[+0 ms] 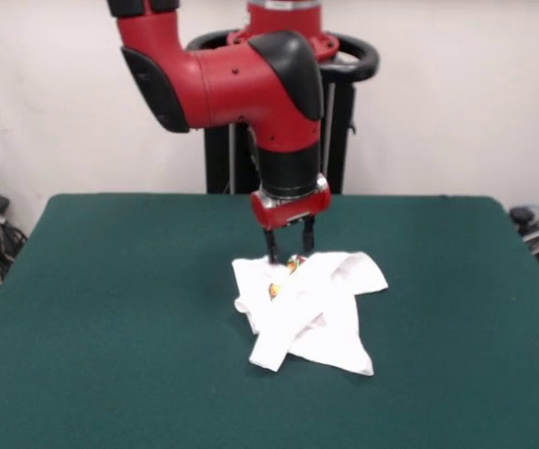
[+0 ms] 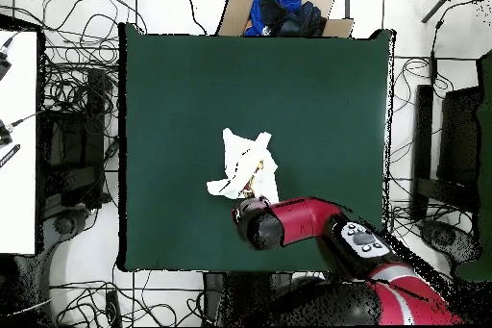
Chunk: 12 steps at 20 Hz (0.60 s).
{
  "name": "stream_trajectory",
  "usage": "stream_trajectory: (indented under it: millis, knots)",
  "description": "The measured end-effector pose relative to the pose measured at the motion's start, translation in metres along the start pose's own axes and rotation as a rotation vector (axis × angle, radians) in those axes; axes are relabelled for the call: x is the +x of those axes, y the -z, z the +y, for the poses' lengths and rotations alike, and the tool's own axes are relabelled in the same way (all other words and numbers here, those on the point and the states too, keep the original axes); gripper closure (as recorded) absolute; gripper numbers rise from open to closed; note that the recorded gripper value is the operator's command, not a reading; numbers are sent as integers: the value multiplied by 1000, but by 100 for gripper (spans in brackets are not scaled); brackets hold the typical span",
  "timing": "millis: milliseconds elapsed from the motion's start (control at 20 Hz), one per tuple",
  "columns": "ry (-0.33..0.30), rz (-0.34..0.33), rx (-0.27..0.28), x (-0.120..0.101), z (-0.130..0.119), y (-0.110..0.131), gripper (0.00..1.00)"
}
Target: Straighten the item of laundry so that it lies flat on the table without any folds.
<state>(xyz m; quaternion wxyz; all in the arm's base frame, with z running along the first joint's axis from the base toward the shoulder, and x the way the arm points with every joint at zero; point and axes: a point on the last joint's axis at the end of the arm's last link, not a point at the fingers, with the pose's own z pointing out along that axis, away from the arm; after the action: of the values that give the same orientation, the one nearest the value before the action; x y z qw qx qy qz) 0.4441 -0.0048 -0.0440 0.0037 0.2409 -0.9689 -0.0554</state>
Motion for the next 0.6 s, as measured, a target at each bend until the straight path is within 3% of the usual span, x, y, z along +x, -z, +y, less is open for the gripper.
stream_trajectory:
  millis: [600]
  knots:
    - [46,96,75,20,4,-5,0]
